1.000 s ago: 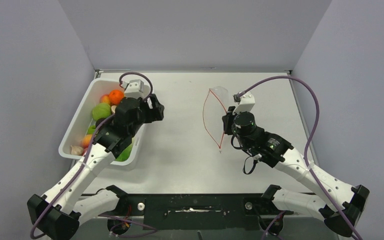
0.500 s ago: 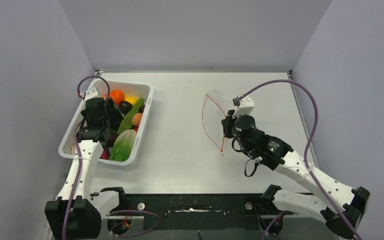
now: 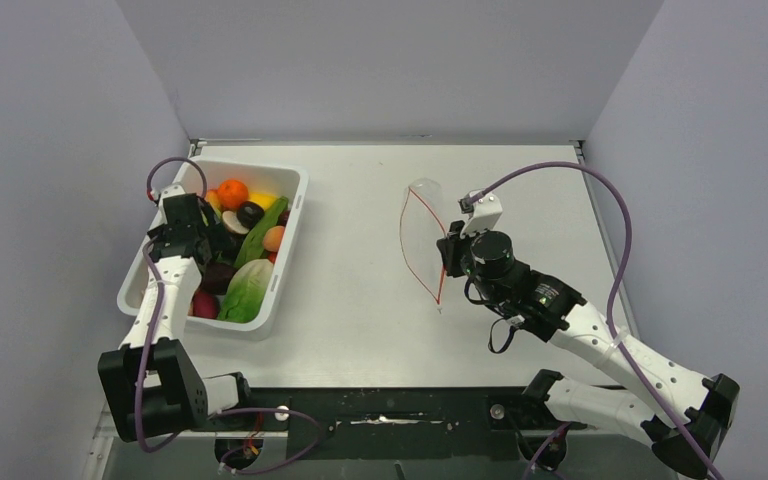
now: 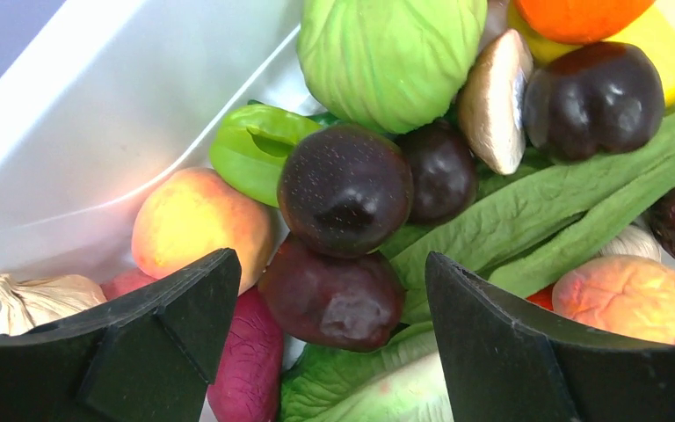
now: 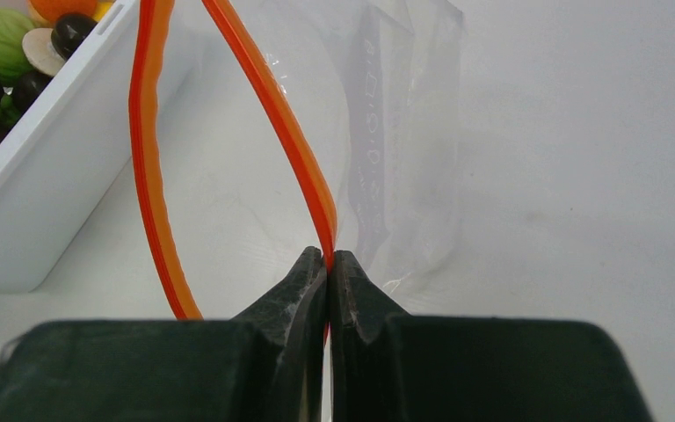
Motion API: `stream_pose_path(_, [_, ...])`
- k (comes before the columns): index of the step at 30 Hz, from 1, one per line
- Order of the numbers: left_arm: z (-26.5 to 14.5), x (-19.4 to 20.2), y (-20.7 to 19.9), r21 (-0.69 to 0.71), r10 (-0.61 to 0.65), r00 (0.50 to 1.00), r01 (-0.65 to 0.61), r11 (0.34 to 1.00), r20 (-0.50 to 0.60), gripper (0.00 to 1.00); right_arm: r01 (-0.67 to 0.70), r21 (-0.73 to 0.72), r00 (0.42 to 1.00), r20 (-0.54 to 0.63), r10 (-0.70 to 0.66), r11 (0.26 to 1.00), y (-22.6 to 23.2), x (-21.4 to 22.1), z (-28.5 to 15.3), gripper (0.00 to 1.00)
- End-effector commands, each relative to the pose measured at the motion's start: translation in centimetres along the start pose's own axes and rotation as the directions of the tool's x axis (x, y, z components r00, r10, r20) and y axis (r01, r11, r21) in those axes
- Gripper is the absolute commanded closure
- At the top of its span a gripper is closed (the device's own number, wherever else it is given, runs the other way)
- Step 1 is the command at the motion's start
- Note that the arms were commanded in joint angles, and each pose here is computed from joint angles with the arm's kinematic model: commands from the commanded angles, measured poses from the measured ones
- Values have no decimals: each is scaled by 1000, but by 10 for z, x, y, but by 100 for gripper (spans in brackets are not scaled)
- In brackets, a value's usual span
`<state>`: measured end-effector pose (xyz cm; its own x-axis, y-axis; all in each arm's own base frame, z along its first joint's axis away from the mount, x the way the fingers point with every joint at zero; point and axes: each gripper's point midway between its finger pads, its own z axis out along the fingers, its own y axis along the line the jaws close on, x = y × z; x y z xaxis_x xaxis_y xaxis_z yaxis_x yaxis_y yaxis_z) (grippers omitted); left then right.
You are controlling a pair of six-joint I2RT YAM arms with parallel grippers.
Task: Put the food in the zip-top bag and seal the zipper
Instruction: Pick up the fake vegetable from the bin.
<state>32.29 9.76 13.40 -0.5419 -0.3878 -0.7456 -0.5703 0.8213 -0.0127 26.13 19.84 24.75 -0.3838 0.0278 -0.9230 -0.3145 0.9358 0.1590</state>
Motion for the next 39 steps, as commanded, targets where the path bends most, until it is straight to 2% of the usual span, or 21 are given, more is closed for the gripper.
stream_pose_path(1, [2, -37, 5, -18, -27, 996, 29, 999, 84, 23, -13, -62, 997, 76, 18, 998, 10, -18, -3, 100])
stream_pose_path(9, [20, -25, -1, 13, -9, 1000, 9, 1000, 20, 21, -16, -88, 998, 64, 22, 996, 14, -9, 1, 100])
stream_pose_path(17, [30, -28, -9, 70, -24, 1000, 23, 997, 15, 21, -29, -125, 998, 57, 36, 992, 21, -6, 1, 100])
stream_pose_path(24, [39, -23, -7, 59, -25, 999, 26, 998, -19, 22, -39, -149, 998, 35, 45, 988, 27, -1, 4, 100])
stream_pose_path(28, [36, -26, -8, 68, -24, 1000, 25, 997, -4, 33, -43, -154, 998, 30, 48, 987, 28, 1, 4, 100])
stream_pose_path(32, [35, -22, -14, 93, -32, 999, 34, 995, -23, 41, -52, -158, 998, 29, 57, 986, 29, 3, 3, 100])
stream_pose_path(39, [24, -25, -13, 100, -57, 998, 57, 993, -10, 49, -56, -160, 998, 16, 59, 986, 30, 5, 3, 100])
